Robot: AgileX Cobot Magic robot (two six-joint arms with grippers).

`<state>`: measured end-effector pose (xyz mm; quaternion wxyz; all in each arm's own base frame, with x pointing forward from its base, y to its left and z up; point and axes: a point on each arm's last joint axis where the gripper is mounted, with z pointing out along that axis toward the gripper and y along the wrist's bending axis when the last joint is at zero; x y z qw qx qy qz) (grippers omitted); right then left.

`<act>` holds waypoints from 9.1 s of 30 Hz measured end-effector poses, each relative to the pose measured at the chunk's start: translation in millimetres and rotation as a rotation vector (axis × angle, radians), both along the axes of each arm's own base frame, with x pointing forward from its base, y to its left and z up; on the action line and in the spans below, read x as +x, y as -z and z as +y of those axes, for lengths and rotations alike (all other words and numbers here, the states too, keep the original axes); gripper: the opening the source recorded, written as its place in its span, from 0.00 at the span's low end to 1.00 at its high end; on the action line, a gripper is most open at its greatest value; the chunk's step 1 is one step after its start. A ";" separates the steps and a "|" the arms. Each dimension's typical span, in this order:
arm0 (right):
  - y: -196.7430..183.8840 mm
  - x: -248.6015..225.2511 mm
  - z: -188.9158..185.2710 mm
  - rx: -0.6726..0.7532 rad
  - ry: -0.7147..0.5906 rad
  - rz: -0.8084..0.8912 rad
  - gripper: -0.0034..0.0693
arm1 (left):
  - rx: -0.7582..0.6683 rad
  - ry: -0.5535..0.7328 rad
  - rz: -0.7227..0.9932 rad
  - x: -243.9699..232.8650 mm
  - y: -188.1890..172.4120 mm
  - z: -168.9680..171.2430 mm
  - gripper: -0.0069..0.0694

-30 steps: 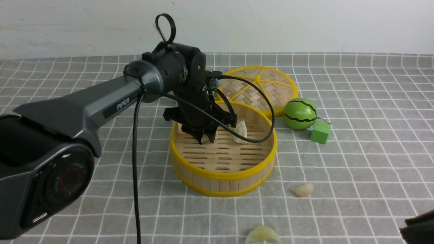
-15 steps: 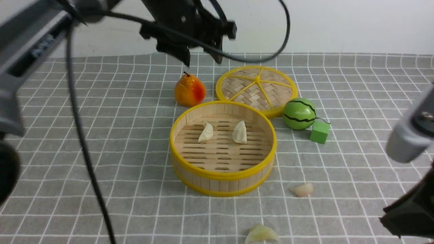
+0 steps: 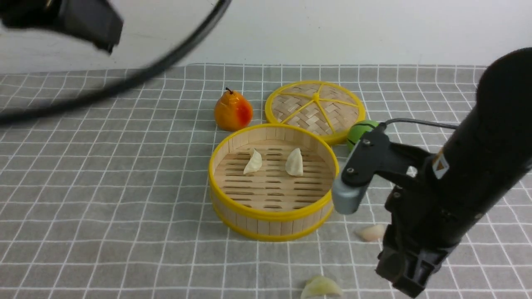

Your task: Put the dumplings into the steamer on the table with the grey tablecloth.

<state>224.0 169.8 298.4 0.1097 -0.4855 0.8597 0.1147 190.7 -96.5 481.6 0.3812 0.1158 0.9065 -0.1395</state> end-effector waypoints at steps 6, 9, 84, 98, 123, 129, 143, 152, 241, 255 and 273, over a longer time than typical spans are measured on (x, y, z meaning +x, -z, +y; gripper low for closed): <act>25.8 21.5 19.6 0.057 -0.110 -0.042 0.51 | 0.032 -0.015 0.109 -54.5 73.5 26.9 0.07; 36.3 28.2 27.8 0.068 -0.149 -0.065 0.60 | 0.026 -0.009 0.142 -72.6 102.5 34.1 0.07; 4.4 155.0 123.6 0.005 0.401 -0.195 0.82 | 0.038 -0.011 0.165 -99.8 155.8 47.8 0.07; -61.7 78.0 33.1 -0.108 0.172 -0.289 0.84 | 0.032 -0.011 0.154 -98.9 155.0 47.4 0.07; 110.5 147.4 -32.7 -0.102 0.015 0.020 0.84 | 0.026 -0.010 0.152 -98.8 154.8 46.9 0.07; 120.2 152.3 -32.0 -0.116 -0.090 -0.024 0.84 | 0.033 -0.010 0.164 -99.7 155.6 47.4 0.08; 134.2 158.7 -32.2 -0.133 -0.093 -0.040 0.51 | 0.035 -0.010 0.168 -100.0 155.8 47.5 0.08; 133.0 158.6 -31.0 -0.121 -0.080 -0.032 0.35 | 0.035 -0.010 0.168 -100.0 155.8 47.5 0.08; -91.7 -135.1 -99.8 0.962 0.420 -0.807 0.04 | -0.254 0.032 -0.374 -118.4 203.7 53.5 0.16; -79.6 -134.4 -100.5 0.912 0.407 -0.814 0.04 | -0.254 0.032 -0.374 -118.4 203.8 53.5 0.18; 83.4 -161.4 -164.0 0.583 0.928 -1.048 0.04 | -0.251 0.034 -0.367 -118.7 204.4 53.5 0.20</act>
